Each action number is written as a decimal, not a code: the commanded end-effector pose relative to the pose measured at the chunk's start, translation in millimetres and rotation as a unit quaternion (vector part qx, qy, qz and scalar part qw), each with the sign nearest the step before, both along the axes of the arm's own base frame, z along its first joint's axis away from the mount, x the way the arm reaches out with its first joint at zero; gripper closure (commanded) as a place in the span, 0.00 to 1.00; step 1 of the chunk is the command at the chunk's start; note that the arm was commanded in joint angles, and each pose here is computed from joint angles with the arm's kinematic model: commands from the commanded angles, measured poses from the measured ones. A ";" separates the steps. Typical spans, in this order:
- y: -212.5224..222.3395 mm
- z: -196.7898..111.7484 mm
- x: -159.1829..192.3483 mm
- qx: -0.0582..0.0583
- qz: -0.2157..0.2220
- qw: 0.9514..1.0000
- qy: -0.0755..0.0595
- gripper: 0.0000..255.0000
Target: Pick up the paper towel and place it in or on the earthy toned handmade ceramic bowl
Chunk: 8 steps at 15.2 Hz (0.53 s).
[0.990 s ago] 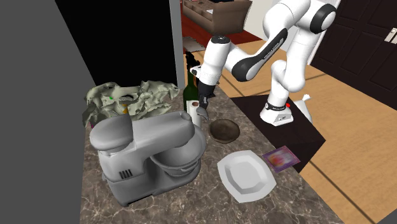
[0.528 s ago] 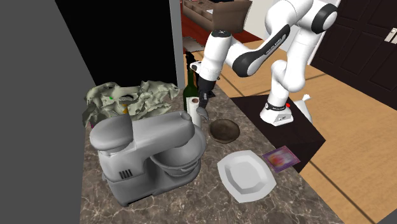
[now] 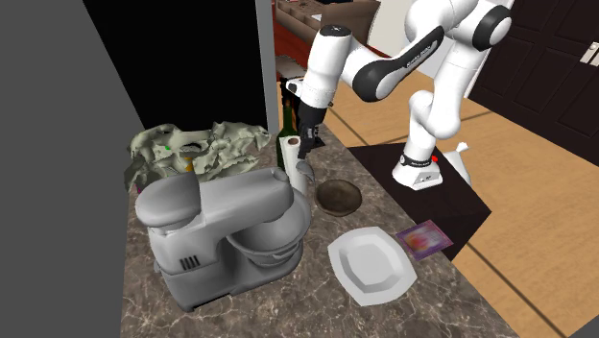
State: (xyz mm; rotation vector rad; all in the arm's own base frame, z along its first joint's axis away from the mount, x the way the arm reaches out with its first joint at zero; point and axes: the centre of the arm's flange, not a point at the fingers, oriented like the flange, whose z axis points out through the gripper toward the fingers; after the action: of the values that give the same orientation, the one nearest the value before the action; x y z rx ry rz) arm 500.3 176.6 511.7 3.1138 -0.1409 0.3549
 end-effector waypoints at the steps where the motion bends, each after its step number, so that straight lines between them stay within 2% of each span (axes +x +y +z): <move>1: -0.4 10.6 -0.2 0.000 0.000 1.000 0.000 1.00; 8: -0.4 47.5 -0.2 0.000 0.000 1.000 0.000 1.00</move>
State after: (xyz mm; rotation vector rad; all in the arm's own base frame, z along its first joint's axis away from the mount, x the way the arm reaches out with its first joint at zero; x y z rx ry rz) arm 501.5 175.8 554.0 3.1137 -0.1408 0.3554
